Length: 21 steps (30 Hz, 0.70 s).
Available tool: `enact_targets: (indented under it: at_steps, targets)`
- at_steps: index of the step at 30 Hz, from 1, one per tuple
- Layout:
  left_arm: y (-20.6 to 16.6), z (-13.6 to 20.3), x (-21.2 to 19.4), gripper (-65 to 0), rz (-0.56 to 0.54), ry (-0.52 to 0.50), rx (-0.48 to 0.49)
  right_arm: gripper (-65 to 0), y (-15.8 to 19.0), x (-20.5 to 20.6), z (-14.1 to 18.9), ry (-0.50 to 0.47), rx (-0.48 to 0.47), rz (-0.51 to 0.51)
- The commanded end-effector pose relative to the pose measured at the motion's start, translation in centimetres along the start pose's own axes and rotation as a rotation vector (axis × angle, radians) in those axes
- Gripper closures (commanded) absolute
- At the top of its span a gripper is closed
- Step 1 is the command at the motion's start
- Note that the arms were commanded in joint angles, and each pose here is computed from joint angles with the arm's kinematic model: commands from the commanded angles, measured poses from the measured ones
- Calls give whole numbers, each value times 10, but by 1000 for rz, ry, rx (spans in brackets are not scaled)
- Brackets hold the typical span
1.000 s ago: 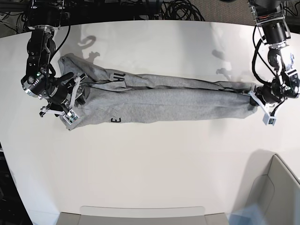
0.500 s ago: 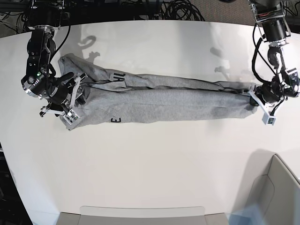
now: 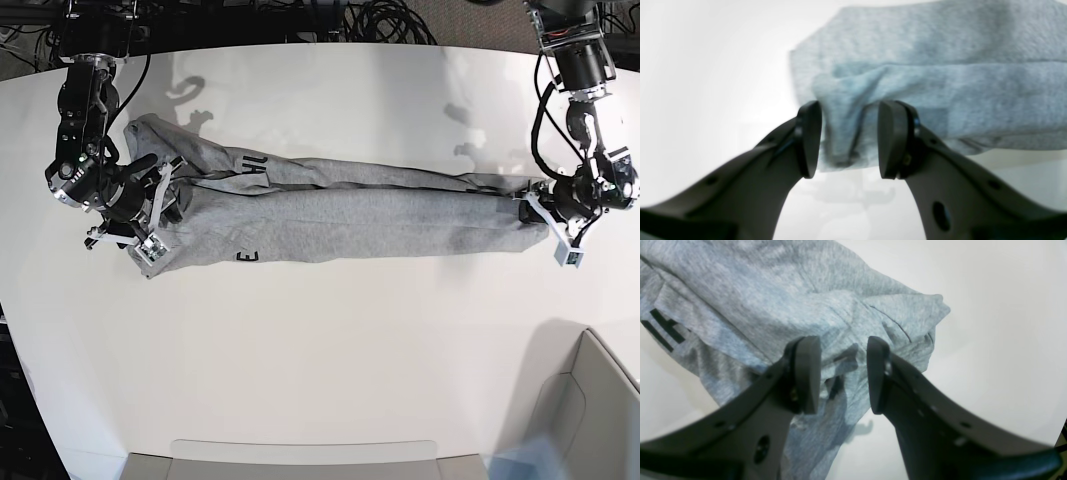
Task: Fold the T-shirt properly
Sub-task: 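Lay the folded hem down and pull both grippers toward the shirt ends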
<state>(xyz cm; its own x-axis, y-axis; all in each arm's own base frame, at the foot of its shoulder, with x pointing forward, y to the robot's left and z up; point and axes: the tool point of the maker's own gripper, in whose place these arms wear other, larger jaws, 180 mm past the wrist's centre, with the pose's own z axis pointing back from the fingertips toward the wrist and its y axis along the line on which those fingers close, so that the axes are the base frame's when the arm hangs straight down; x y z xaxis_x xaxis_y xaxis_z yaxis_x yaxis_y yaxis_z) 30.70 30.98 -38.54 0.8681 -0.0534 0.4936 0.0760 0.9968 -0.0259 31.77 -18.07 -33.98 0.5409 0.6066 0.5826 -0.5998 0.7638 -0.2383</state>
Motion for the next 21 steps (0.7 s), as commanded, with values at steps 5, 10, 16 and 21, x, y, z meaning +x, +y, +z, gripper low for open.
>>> enact_targets:
  at_steps: [5, 10, 16, 21]
  targets:
    - [13, 13, 22, -272, 5, -76, 25, -232, -6, 9, 5, -30, -14, 14]
    - [35, 53, 48, -271, 78, -252, 80, -232, -7, 8, 5, -27, -16, 15]
    - [-19, 34, 48, -199, -44, -242, -33, -231, -6, 9, 4, -31, -13, 14]
    - [-34, -2, 20, -103, -26, -124, -110, -231, 42, 12, -10, -17, 107, 100]
